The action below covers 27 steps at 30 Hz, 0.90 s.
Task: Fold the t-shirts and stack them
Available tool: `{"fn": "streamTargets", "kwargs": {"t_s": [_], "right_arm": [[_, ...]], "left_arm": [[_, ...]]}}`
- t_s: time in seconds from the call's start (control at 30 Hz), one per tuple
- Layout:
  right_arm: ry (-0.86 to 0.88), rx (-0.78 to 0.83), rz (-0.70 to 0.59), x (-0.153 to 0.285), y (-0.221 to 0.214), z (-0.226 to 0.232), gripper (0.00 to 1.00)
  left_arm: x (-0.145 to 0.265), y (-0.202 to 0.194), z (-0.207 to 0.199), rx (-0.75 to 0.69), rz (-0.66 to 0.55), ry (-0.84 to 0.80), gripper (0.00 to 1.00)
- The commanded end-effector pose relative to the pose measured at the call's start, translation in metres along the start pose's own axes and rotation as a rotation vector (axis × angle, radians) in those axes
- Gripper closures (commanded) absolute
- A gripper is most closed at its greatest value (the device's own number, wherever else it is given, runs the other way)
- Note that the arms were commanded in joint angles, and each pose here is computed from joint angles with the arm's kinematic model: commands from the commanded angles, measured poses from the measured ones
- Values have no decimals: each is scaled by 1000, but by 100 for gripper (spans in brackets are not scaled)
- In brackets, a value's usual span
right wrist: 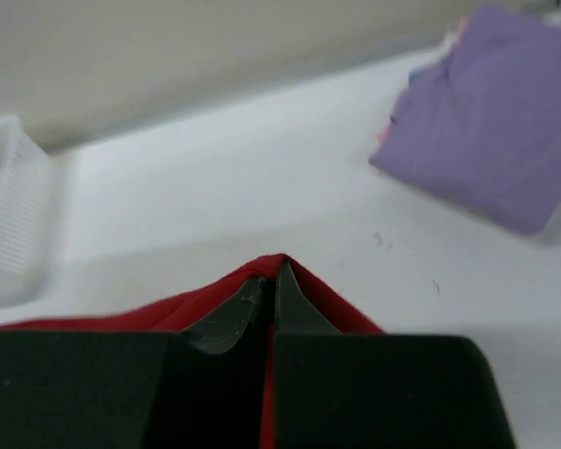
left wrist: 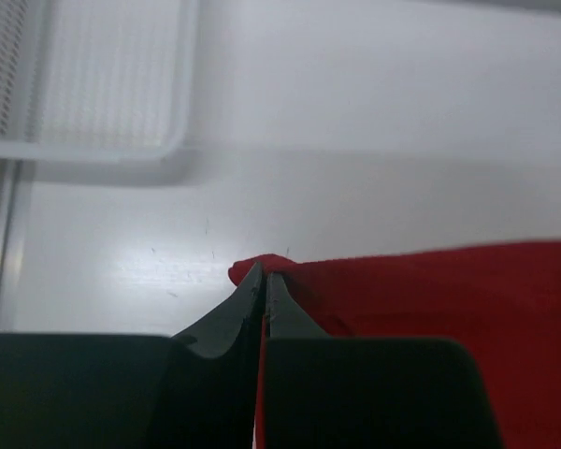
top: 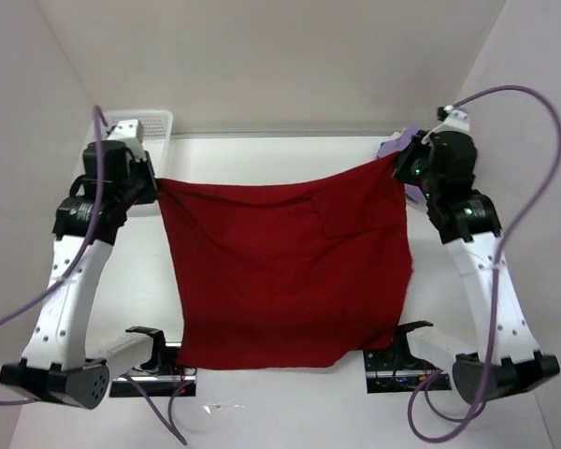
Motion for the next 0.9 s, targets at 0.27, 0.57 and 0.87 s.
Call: {"fn": "streamTargets", "kwargs": {"t_s": [0.27,0.57,0.87], "right_arm": [[-121,-10,37,-99,-48,-33,100],[-217,-13,111,-151,-79,-69,100],[-232,-41,195,-197,-107,-79,100]], "left_arm": [[-104,-50,-21,7,246,-125,100],[-185,-96,-28,-34,473,-134,100],[-238,-110,-29,-60,559,-90,80]]}}
Point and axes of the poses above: each gripper's point midway between its finger pads, its own x axis back along the fingers, its own z axis along the line the jaws close on, y = z × x, the point moved 9 cm from there along x, back along the fingers, and after that the axes turned 12 degrees about -x, right-handed, at the moved point
